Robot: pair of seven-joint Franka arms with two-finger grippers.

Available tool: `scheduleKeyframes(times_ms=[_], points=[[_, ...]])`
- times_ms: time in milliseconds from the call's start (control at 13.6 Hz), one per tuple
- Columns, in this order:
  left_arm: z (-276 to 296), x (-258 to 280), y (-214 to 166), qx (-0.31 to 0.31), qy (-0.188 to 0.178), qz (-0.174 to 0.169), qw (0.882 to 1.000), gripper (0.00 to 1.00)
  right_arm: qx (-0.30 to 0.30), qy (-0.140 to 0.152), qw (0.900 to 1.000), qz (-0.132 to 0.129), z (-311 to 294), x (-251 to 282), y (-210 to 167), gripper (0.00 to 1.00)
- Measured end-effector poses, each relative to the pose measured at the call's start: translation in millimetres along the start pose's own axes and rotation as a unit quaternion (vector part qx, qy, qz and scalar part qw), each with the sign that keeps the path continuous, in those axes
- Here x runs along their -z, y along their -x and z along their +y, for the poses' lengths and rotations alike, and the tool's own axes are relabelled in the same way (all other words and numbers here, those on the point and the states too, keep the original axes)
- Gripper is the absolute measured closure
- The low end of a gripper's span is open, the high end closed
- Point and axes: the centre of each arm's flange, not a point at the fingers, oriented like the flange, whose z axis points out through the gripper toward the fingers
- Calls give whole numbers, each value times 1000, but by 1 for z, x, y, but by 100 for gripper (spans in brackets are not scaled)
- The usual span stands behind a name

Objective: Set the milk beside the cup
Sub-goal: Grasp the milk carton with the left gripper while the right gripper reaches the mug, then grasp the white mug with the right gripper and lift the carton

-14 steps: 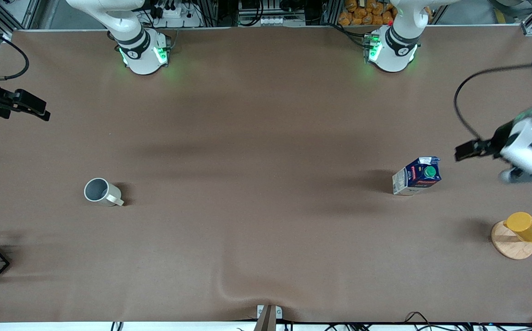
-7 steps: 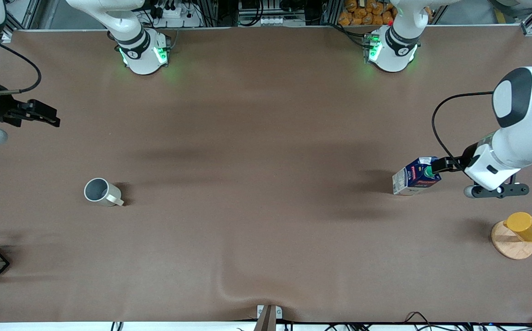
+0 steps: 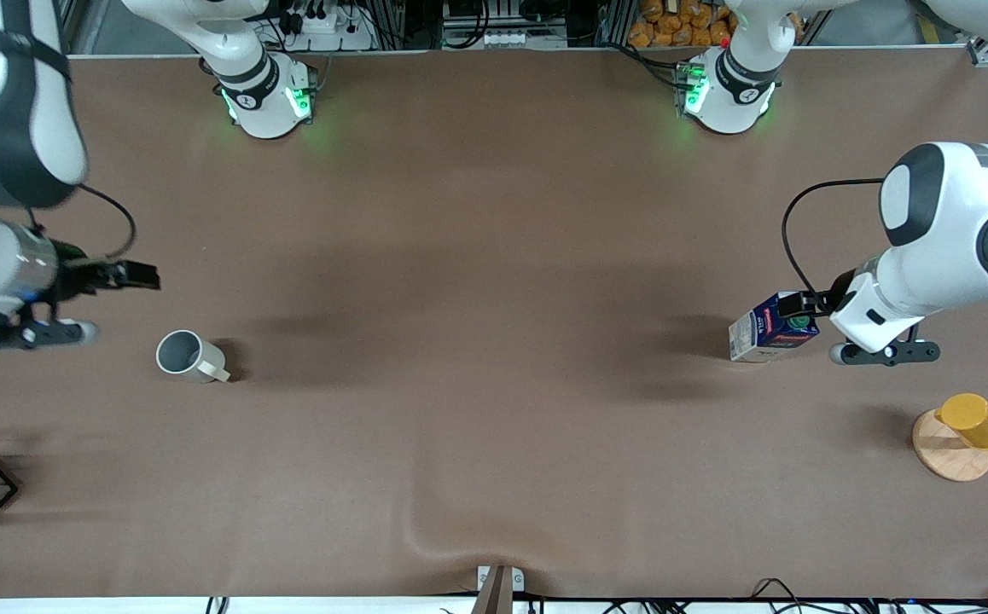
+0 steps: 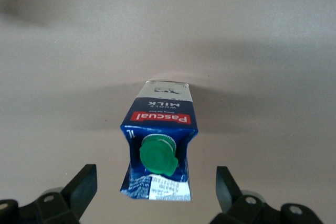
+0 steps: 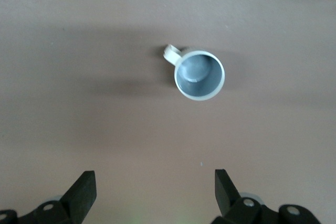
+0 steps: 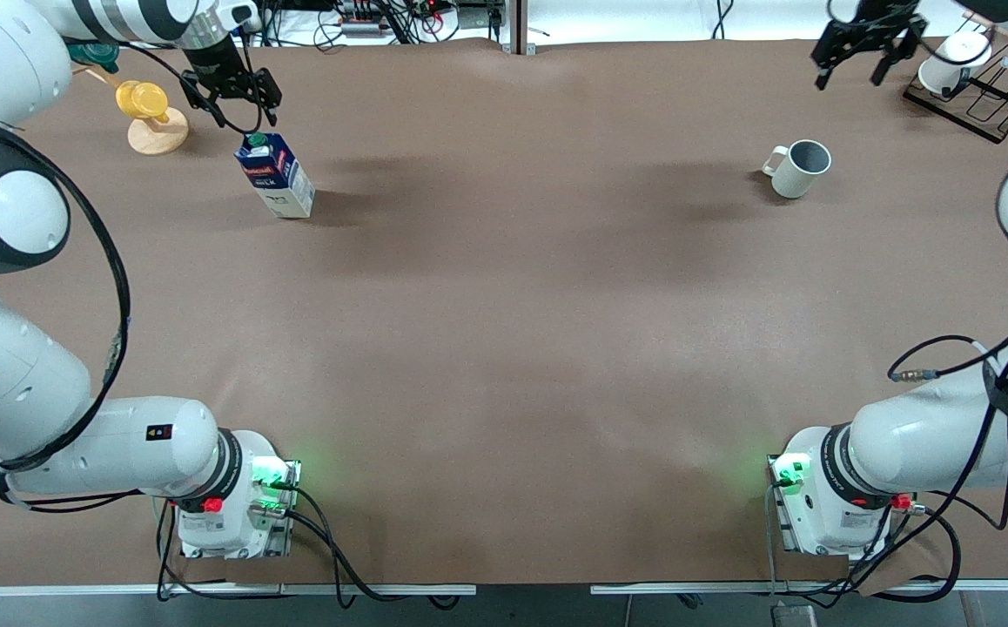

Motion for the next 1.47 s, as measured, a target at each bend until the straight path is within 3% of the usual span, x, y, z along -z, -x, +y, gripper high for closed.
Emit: scheduleKeyframes(times_ms=[294,734,955,1102,1249,1395,1469], points=[[0,-20,2,-1,1,3,1000,0,66,3,998,-6,-10,-53,-38,0],[0,-41,0,0,2,-7,1000,0,160,15,987,-7,1,-114,-72,0],[0,-48,-3,0,3,-8,1000,2,192,6,981,-37,18,-141,-70,0],[-1,-51,-3,0,3,-10,1000,19,190,-1,980,-52,34,-163,-71,0],[-1,-52,-4,1,3,-11,1000,23,190,-3,980,-54,41,-177,-75,0],[-2,-52,-4,1,3,-10,1000,43,194,-5,979,-58,38,-188,-77,0],[-2,-52,-4,1,3,-10,1000,43,195,-6,979,-62,36,-192,-78,0]])
